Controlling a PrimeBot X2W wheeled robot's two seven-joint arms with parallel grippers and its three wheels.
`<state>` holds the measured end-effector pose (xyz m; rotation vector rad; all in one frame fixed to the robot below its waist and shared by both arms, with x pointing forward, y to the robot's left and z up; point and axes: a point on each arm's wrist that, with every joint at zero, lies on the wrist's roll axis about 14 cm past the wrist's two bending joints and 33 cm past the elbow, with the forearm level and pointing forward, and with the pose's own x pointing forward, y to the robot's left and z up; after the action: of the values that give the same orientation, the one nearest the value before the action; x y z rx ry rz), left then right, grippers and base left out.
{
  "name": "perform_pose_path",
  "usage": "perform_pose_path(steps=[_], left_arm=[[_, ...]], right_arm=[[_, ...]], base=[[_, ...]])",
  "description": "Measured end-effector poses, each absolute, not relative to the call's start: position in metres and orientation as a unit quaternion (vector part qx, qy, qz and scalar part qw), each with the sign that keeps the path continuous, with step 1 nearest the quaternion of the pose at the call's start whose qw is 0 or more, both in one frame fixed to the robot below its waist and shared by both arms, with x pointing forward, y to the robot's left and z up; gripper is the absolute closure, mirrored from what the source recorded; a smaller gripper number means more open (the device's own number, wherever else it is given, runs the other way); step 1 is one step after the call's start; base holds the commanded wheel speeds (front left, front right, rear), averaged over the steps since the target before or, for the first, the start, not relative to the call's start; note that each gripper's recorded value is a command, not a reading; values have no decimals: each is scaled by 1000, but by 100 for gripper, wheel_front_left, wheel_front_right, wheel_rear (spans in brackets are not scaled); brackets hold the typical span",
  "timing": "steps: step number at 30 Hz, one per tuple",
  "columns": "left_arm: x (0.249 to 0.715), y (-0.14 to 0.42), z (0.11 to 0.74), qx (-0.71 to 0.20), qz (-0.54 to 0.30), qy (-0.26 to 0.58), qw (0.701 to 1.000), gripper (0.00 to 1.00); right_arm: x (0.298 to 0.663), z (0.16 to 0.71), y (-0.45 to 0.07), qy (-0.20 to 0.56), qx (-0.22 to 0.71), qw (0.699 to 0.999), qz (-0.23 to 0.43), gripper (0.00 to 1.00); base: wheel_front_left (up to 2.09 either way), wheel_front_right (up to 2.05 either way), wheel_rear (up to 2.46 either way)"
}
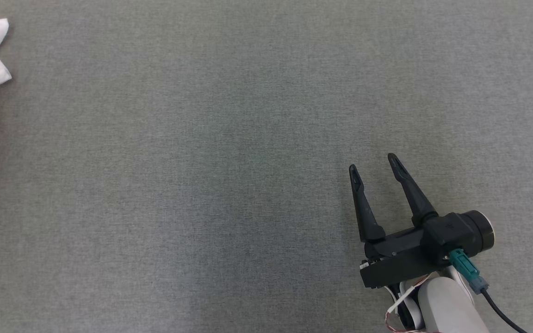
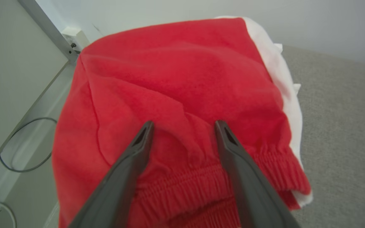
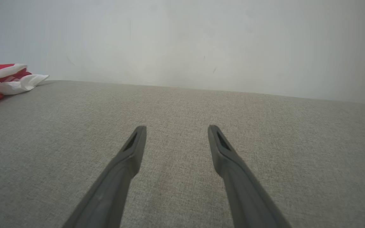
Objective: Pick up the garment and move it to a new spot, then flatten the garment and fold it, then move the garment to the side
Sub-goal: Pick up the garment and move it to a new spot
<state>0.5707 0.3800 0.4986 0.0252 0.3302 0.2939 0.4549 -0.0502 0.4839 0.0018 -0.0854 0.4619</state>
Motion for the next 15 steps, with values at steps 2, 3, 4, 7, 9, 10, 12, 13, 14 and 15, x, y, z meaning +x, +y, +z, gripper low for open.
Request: perform_pose_path(steps=[2,3,4,7,9,10,12,13,14,15], left_arm=[[566,377,481,12,143,201,969,0],[564,376,474,16,140,221,965,0],[561,375,466,17,139,241,960,0],[555,373,452,17,137,273,952,0],[555,374,453,24,136,273,952,50],[554,374,452,25,136,275,951,100],[555,373,454,34,133,269,953,100],[555,373,455,39,131,266,954,100],[556,372,457,44,129,260,956,100],[556,373,460,48,128,253,958,100]], right_arm=[[455,484,-51,-43,0,973,228,0],[455,484,-52,-43,-1,973,227,0],[455,484,-53,-42,-1,973,226,0],[454,485,-55,-43,-3,974,223,0],[454,486,-56,-44,-4,974,221,0],[454,486,-57,-44,-4,974,221,0],[454,487,-58,-45,-5,975,219,0],[454,487,-58,-45,-5,975,219,0],[454,488,-58,-46,-5,975,219,0],[454,488,-58,-46,-5,975,219,0]], base=[[0,0,0],[0,0,0],[0,0,0],[0,0,0],[0,0,0],[0,0,0],[0,0,0],[0,0,0],[0,0,0],[0,0,0]])
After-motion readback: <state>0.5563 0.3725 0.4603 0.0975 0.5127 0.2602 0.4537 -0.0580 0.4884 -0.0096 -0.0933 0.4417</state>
